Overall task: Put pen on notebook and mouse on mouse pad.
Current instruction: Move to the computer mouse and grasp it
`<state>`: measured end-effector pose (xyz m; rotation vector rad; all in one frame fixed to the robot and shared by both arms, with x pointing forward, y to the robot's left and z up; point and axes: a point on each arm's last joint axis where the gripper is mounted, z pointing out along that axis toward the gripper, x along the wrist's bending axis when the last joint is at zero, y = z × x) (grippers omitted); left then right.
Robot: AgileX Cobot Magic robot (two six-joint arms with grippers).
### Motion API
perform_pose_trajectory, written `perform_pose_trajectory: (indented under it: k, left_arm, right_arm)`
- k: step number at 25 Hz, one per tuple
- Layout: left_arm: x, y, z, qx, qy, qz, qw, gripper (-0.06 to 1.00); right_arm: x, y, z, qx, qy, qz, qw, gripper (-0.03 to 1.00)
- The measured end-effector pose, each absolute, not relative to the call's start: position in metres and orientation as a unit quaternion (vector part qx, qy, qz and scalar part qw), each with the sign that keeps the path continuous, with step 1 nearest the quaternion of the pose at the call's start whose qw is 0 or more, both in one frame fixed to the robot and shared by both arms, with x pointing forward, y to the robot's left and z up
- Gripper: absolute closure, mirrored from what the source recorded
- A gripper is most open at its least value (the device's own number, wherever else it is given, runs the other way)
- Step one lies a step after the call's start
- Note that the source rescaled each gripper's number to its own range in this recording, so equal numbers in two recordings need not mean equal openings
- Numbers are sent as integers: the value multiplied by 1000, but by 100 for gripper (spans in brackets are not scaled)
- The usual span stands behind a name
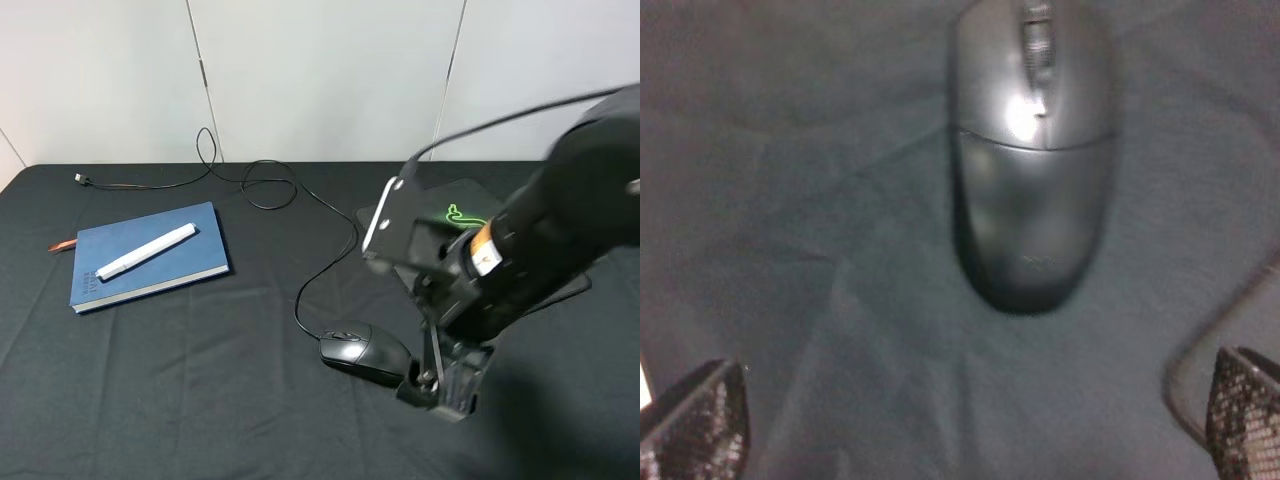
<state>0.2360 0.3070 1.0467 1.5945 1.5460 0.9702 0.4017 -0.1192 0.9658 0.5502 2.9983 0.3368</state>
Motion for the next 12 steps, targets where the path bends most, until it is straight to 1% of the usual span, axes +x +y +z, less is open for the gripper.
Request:
perform_pose_trajectory:
  k: [6, 12]
  left_arm:
    - [236, 307, 1047, 616, 597, 375, 351, -6]
    - [236, 307, 1047, 616, 597, 375, 351, -6]
  right_arm:
    - [410, -111, 937, 182, 979, 85, 24, -3]
    - [416, -106, 930, 180, 978, 97, 38, -3]
